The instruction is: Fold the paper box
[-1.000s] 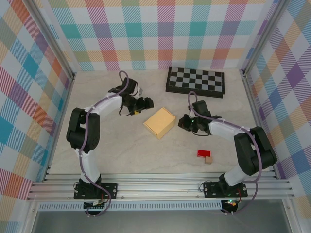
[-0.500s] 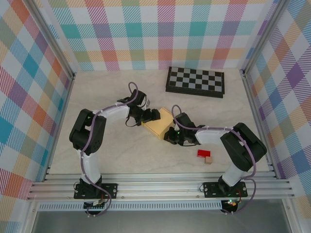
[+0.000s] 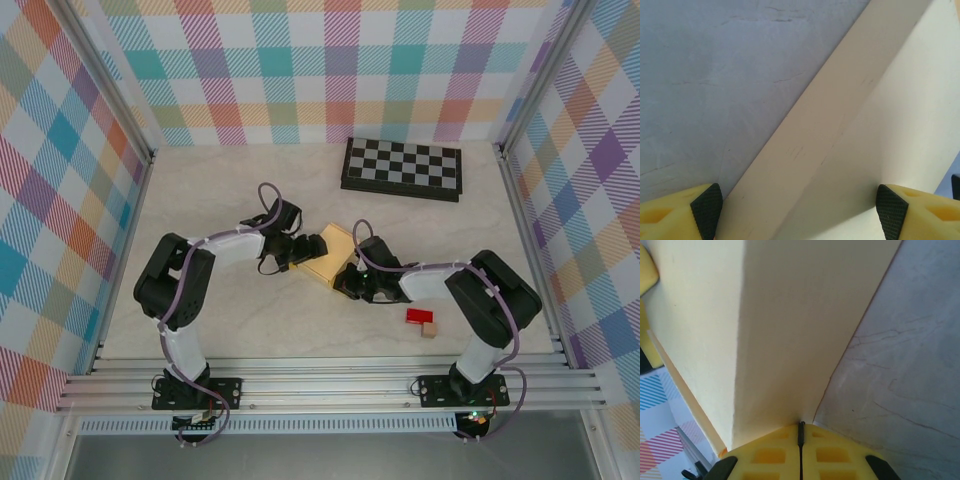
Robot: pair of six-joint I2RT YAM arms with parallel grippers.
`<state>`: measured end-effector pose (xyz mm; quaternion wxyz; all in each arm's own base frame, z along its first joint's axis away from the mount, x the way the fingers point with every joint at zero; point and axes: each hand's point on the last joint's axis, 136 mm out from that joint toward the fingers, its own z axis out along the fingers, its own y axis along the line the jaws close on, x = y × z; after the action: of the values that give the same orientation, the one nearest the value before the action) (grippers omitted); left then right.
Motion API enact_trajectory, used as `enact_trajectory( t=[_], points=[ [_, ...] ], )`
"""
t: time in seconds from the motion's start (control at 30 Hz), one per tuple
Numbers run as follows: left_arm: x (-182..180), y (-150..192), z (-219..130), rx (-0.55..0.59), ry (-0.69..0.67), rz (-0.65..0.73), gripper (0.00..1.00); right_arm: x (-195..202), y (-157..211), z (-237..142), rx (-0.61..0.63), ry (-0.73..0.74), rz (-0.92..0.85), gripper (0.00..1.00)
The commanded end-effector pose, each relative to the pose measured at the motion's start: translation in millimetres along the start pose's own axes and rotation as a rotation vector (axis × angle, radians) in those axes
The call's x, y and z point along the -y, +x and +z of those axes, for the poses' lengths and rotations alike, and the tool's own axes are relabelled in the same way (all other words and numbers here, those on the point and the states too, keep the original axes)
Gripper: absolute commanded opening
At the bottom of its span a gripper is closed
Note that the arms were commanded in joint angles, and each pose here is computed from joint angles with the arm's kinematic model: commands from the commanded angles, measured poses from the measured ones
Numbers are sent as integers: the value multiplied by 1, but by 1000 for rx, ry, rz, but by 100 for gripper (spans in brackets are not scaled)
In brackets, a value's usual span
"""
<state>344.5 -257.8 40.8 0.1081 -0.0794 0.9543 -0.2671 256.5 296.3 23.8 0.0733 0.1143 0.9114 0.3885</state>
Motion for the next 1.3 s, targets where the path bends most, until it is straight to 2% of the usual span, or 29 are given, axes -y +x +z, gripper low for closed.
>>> enact_trajectory(
  t=[0.0,0.13,0.3,0.6,0.73,0.87,1.03,1.17,1.27],
  points=[
    [13,28,1,-25,13,-71,82,-17,-5,6,20,-88,18,7],
    [16,49,6,-29,-6,-111,82,-39,-14,3,54,-166,12,7],
    [29,65,16,-52,36,-151,82,-66,-21,0,80,-274,-8,7],
    [36,62,23,-69,4,-101,81,-73,-20,8,82,-269,-31,6],
    [24,42,15,-46,-86,-51,82,-62,-20,4,114,-219,-12,6],
    [9,0,-2,10,-172,-2,84,-42,-18,-5,142,-126,-6,13],
    [2,-53,-19,72,-214,37,88,-27,-13,-22,150,-38,-53,22],
    [-3,-88,-46,144,-247,31,89,-15,-17,-57,188,94,-168,22],
    [-19,-95,-75,191,-291,-15,89,-11,-38,-96,249,203,-279,26]
  ],
)
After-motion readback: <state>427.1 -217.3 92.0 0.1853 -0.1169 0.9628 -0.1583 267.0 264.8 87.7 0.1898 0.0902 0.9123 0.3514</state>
